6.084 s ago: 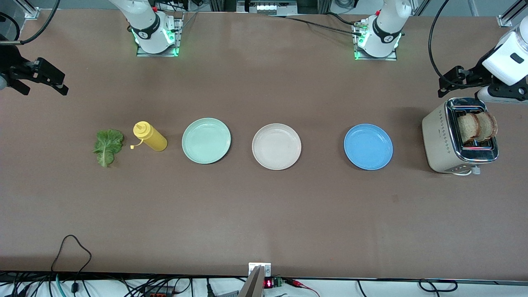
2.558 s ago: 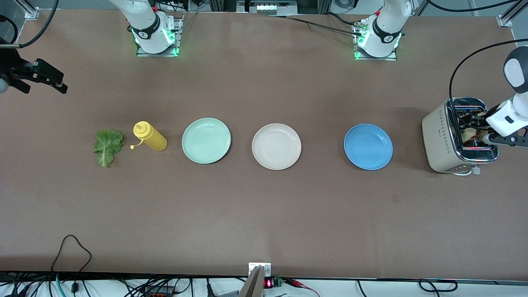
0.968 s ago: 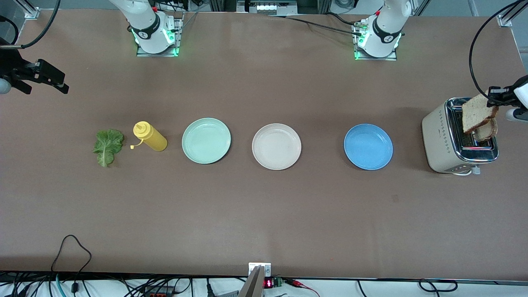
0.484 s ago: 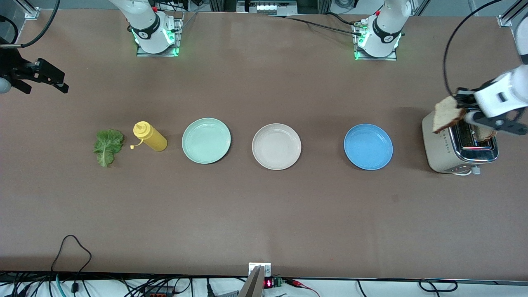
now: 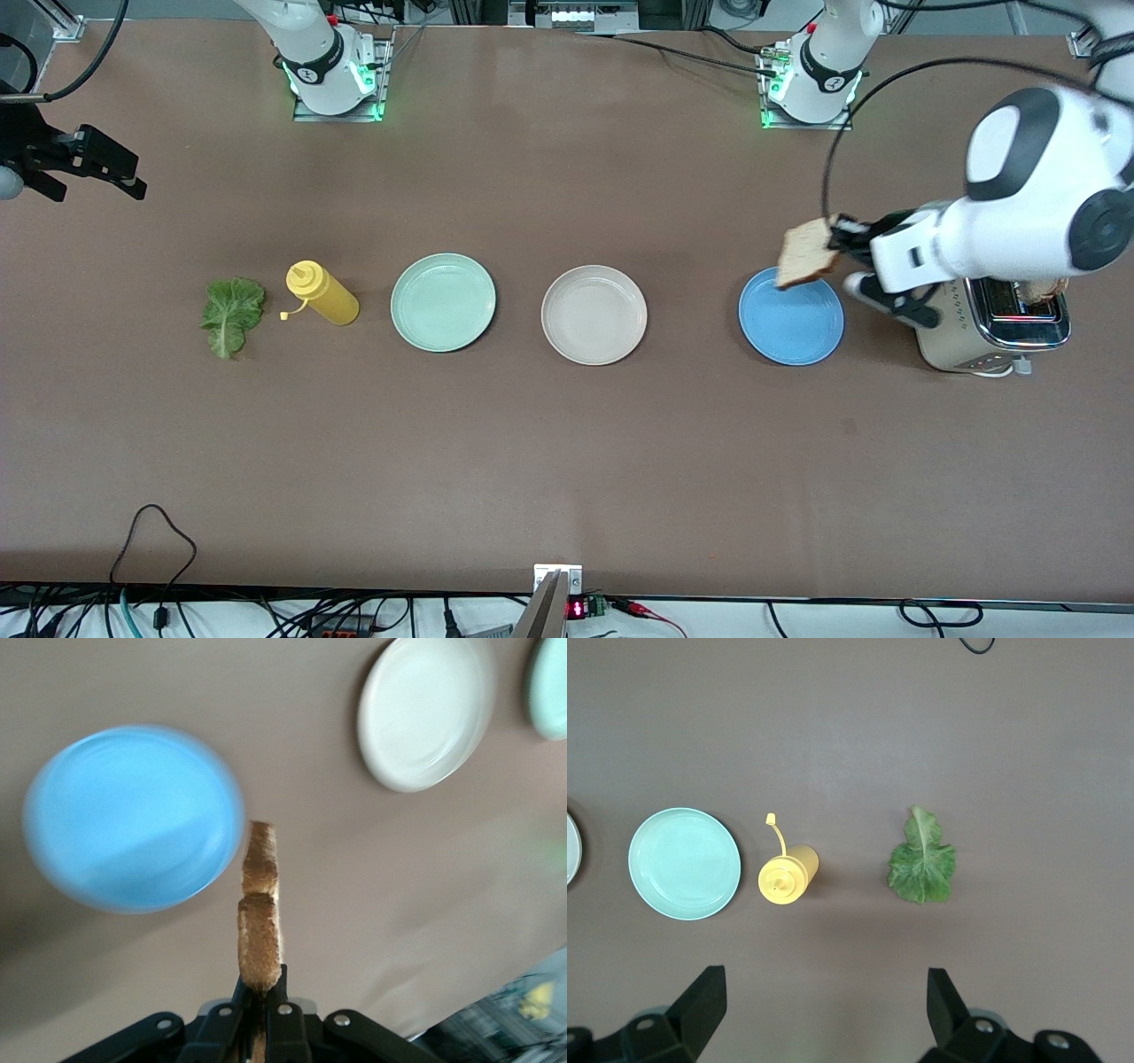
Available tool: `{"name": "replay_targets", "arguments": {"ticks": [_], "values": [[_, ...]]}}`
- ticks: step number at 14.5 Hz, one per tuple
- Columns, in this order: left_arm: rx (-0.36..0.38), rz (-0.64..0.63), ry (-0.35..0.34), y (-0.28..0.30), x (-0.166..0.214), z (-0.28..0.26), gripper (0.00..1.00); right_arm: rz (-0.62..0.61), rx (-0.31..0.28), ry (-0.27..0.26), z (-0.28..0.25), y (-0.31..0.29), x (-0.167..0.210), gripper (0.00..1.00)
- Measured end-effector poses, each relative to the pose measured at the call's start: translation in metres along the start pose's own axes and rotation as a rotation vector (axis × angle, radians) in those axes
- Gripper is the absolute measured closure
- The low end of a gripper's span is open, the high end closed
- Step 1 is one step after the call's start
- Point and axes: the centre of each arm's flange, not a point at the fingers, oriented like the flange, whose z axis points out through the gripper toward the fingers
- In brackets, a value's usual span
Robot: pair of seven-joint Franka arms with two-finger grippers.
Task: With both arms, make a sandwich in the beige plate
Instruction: 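Carry the bread slice over the beige plate and release it, then draw the left gripper back while the right gripper reaches the yellow bottle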
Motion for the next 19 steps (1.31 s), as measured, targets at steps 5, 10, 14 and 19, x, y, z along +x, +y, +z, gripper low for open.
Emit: {"name": "replay_targets", "arguments": {"ticks": [5, 10, 14, 19], "values": [[-0.368, -0.064, 0.131, 0.028, 0.064, 0.061, 0.93, -0.024, 0.0, 0.0, 0.0, 0.001, 0.0, 0.0], [-0.588, -0.04, 0.272, 0.053, 0.102, 0.139, 0.93, -0.056, 0.006, -0.003, 0.001, 0.001, 0.0, 0.0], [-0.666, -0.032, 0.329, 0.054, 0.106, 0.221, 0.93, -0.051, 0.006, -0.003, 0.001, 0.002, 0.0, 0.0], [-0.721, 0.005, 0.349, 0.04, 0.104, 0.27, 0.93, -0.038, 0.007, -0.013, 0.004, 0.003, -0.001, 0.0]]}}
